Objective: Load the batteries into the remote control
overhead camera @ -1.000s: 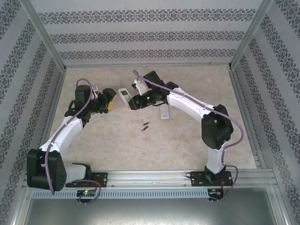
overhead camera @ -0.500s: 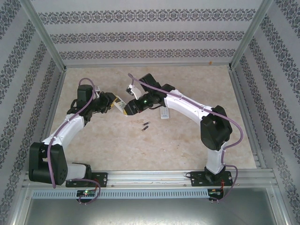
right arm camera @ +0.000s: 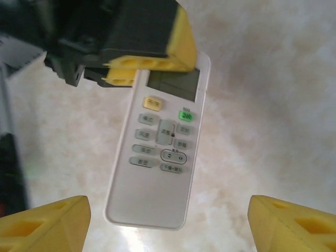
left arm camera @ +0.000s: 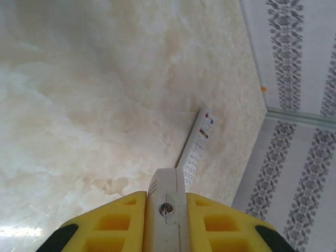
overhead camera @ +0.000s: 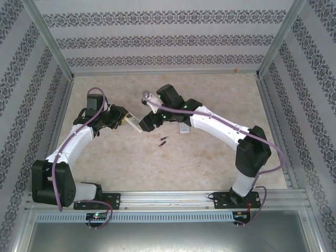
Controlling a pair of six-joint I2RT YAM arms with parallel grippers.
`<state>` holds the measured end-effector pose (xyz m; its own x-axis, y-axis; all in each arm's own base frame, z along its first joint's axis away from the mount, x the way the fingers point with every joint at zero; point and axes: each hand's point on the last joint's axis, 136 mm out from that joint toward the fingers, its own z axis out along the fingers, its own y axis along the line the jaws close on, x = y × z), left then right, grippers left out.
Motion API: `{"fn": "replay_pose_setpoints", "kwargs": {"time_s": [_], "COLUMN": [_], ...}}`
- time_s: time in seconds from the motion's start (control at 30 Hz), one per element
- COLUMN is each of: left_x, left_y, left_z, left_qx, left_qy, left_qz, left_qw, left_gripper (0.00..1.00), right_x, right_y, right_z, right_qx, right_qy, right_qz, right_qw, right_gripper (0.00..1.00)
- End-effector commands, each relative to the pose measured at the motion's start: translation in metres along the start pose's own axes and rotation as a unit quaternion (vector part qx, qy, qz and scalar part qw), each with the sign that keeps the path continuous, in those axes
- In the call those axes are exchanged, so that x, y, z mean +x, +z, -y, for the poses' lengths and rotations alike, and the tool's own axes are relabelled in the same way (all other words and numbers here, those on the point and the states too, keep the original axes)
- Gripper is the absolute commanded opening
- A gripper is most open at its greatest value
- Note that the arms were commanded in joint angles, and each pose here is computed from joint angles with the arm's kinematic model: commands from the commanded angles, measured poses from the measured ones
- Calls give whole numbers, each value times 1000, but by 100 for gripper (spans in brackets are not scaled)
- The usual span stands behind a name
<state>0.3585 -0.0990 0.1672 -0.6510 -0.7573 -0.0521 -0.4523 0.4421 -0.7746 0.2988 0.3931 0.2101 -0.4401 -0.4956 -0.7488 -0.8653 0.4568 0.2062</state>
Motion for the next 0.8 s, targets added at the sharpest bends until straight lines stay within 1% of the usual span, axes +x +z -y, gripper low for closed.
{"fn": "replay_pose_setpoints", "kwargs": {"time_s": [0.0,0.07,0.13,0.23,0.27,0.3,0.37,0.43,0.53,0.63,0.67,0.7,0.73,0.77], "left_x": [-1,-1,0,3,4,4,3,2,3,3,2,0,-3,-5], "left_y": [-12,-17,-19,-20,-20,-20,-22,-23,-21,-18,-18,-18,-19,-21], "left_z": [-10,-16,-20,-16,-15,-14,-14,-18,-18,-14,-13,-10,-3,3], "left_qx": [-40,-63,-81,-71,-67,-65,-71,-80,-76,-62,-61,-55,-41,-29], "left_qy": [-64,-91,-106,-119,-122,-122,-115,-111,-117,-117,-116,-107,-89,-74], "left_qz": [19,26,27,18,16,15,19,23,19,16,18,22,25,30], "left_qw": [997,994,991,990,990,990,991,990,990,991,991,993,995,996], "left_gripper": [2,1,0,0,0,0,0,0,0,3,5,10,22,38], "right_x": [-11,-11,-9,2,3,4,2,-3,-4,3,5,4,3,0], "right_y": [10,16,22,35,40,44,50,53,57,61,61,58,54,49], "right_z": [3,-2,-12,-17,-15,-11,-3,-4,-17,-27,-29,-31,-32,-34], "right_qx": [85,94,98,102,109,118,138,134,96,60,53,46,33,14], "right_qy": [-154,-200,-255,-315,-320,-323,-321,-309,-286,-272,-265,-253,-235,-211], "right_qz": [35,51,70,78,77,76,78,95,114,108,106,109,111,116], "right_qw": [984,974,960,941,938,936,934,937,946,954,957,960,965,970], "right_gripper": [80,80,80,78,75,68,52,39,27,16,15,14,13,13]}}
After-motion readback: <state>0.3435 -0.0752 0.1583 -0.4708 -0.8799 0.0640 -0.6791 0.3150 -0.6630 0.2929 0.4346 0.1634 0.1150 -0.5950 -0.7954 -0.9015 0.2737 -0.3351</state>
